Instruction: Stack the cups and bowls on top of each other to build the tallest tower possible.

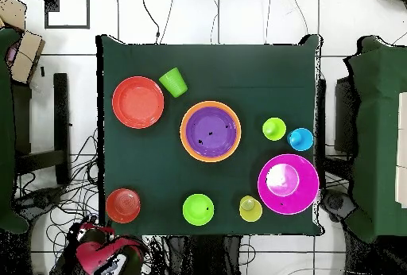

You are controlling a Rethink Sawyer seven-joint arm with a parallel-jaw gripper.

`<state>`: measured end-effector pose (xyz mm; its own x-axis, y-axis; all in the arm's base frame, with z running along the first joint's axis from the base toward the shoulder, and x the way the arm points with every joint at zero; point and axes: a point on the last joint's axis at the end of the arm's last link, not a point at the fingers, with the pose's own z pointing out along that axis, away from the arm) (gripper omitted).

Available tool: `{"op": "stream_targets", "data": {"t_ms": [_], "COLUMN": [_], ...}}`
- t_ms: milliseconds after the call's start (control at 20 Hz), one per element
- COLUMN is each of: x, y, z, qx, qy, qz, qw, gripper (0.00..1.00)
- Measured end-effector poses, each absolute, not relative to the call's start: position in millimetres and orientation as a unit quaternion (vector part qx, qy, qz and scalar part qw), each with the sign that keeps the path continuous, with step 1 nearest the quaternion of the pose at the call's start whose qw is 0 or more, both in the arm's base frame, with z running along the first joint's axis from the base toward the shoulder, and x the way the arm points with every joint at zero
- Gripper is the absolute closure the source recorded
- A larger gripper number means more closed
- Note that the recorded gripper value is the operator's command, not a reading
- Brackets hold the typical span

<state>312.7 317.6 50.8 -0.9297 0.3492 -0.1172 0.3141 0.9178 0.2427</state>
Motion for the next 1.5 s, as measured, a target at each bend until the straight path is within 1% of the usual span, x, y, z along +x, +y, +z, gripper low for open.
{"op": "stream_targets", "data": {"t_ms": [400, 600, 1050, 1150, 1500], "x": [313.5, 317.6, 335.5, 343.6, 359.3], "y": [323.3, 317.8, 284.1, 268.0, 241.1], "z": [70.6, 69.3, 27.5, 13.9, 0.3], "qx": [0.162, 0.168, 0.201, 0.211, 0.223], "qy": [0.979, 0.978, 0.976, 0.974, 0.97], "qz": [0.106, 0.099, 0.043, 0.012, -0.035], "qw": [0.068, 0.067, 0.072, 0.079, 0.088], "gripper": [0.0, 0.0, 0.0, 0.0, 0.0]}}
